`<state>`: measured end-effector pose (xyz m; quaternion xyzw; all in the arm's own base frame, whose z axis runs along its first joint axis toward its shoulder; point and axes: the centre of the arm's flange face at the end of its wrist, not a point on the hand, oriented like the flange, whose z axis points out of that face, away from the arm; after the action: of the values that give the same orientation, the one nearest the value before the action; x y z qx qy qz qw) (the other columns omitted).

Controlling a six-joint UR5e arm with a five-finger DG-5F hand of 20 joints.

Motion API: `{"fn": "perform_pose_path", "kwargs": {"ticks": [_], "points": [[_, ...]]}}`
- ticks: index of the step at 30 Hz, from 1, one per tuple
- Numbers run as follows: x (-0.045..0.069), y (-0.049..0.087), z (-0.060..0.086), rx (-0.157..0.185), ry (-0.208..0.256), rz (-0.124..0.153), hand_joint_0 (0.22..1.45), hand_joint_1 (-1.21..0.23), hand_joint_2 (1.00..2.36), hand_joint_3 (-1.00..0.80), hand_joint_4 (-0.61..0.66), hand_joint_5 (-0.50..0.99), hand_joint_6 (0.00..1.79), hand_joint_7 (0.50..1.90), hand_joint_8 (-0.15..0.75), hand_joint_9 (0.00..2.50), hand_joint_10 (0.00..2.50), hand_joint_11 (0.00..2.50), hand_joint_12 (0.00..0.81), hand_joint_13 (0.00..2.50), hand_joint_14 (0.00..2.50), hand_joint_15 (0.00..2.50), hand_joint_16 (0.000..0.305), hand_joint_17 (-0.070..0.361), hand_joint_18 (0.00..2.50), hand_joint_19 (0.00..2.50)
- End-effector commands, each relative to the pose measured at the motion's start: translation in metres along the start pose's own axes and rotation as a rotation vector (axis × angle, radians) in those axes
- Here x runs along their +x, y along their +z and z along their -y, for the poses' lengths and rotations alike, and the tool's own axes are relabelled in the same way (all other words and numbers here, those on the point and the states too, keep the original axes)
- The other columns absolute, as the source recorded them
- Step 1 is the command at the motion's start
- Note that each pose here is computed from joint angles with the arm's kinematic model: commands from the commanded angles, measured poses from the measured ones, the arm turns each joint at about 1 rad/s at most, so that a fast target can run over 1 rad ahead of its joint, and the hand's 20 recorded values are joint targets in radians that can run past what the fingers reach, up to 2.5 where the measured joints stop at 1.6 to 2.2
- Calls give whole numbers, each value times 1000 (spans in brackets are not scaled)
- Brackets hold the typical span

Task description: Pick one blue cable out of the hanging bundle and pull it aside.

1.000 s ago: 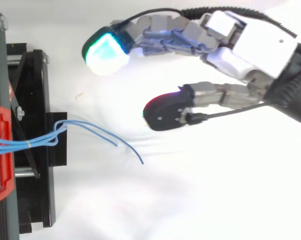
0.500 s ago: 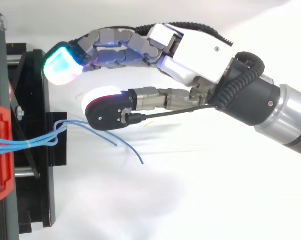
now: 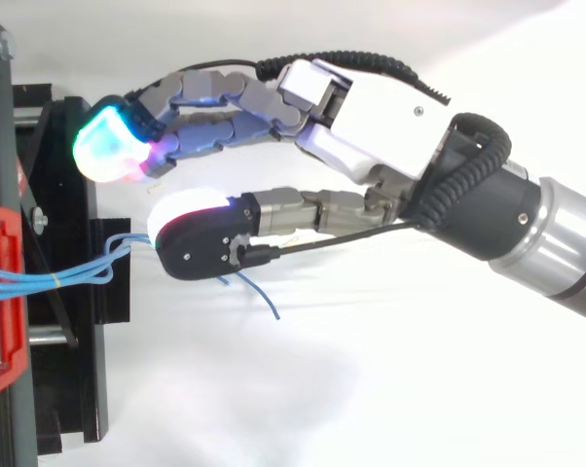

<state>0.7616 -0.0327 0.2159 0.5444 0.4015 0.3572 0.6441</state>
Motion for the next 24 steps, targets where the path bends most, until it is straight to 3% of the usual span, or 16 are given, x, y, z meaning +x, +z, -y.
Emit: {"fn": "perform_pose_path", "kwargs": {"ticks": [1,6,9,17,18,21,24], "points": [[5,-1,-2,-11,6,-2,488,-626,1000,-500,222,-191,502,731,275,657,14,415,372,501,10,265,52,118,363,309],[12,-1,8,-9,5,-11,492,-631,1000,-500,226,-190,502,728,276,650,12,405,372,506,10,267,52,117,365,317],[24,6,33,-18,61,-15,492,-632,1000,-500,229,-189,502,732,276,649,14,414,371,508,10,271,52,117,367,315],[27,7,29,-26,56,-19,494,-635,1000,-500,234,-187,502,732,276,648,12,409,368,512,10,279,52,117,376,325],[29,7,40,-20,47,-21,494,-636,1000,-500,233,-187,502,735,277,647,14,412,368,512,10,276,52,117,376,332],[34,9,49,-30,59,-22,495,-637,1000,-500,235,-184,502,742,275,647,12,403,369,520,10,280,52,117,376,332],[39,10,45,-56,78,-29,496,-638,1000,-500,244,-179,502,753,274,653,12,410,368,530,11,287,52,116,378,342]]}}
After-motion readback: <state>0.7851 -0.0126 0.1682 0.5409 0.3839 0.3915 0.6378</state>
